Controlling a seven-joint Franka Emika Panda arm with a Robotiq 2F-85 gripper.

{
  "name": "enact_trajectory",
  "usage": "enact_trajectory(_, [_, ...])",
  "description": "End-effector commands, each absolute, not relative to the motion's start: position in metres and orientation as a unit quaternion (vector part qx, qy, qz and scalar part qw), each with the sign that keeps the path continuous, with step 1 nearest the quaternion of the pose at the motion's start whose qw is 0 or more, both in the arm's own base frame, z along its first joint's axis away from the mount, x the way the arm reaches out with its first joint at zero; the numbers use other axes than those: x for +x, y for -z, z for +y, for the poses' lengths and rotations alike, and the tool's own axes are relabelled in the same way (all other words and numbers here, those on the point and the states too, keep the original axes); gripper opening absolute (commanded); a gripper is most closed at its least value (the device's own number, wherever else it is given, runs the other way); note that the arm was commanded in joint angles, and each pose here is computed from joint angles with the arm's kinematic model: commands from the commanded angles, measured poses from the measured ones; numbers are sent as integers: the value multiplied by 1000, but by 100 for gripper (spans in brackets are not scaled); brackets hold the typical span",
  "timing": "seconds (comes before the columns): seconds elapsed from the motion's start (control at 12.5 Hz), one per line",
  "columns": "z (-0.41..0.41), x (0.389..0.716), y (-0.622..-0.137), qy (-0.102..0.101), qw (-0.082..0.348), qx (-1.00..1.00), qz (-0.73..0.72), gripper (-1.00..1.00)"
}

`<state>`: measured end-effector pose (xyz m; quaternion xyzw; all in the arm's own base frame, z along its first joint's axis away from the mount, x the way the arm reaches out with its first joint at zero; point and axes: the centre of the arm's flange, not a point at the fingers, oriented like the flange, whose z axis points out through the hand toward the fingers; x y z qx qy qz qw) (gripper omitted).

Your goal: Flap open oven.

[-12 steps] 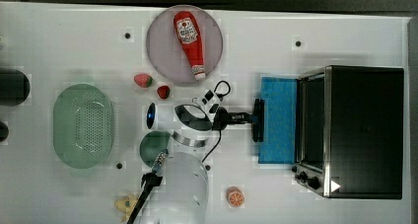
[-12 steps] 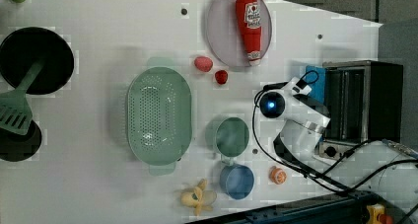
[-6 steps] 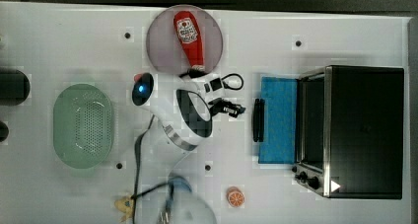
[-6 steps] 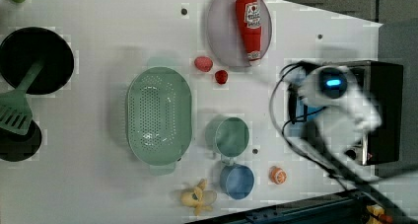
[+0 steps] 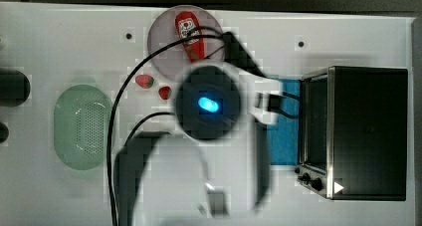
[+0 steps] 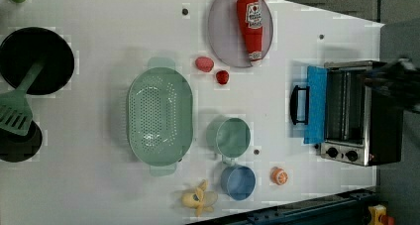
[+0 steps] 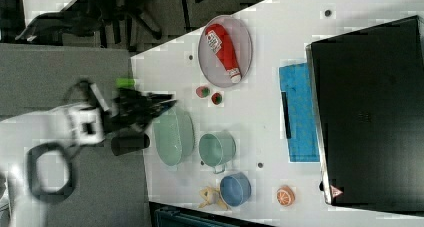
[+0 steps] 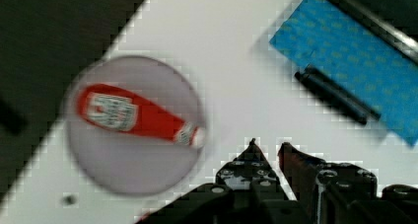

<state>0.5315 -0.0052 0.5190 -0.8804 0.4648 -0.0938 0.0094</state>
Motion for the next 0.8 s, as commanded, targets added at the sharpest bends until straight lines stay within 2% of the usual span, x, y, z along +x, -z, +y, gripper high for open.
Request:
enact_trajectory(0.08, [-31,510,-534,50,23,-851,523,-65])
enact_trajectory(0.32, [-31,493,-559,50,32,-852,520,-65])
enact_trajectory(0.48, [-32,490,-557,39,25,-853,521,-65])
enact_trajectory(0.8, [-32,490,-556,39,25,-852,521,-65])
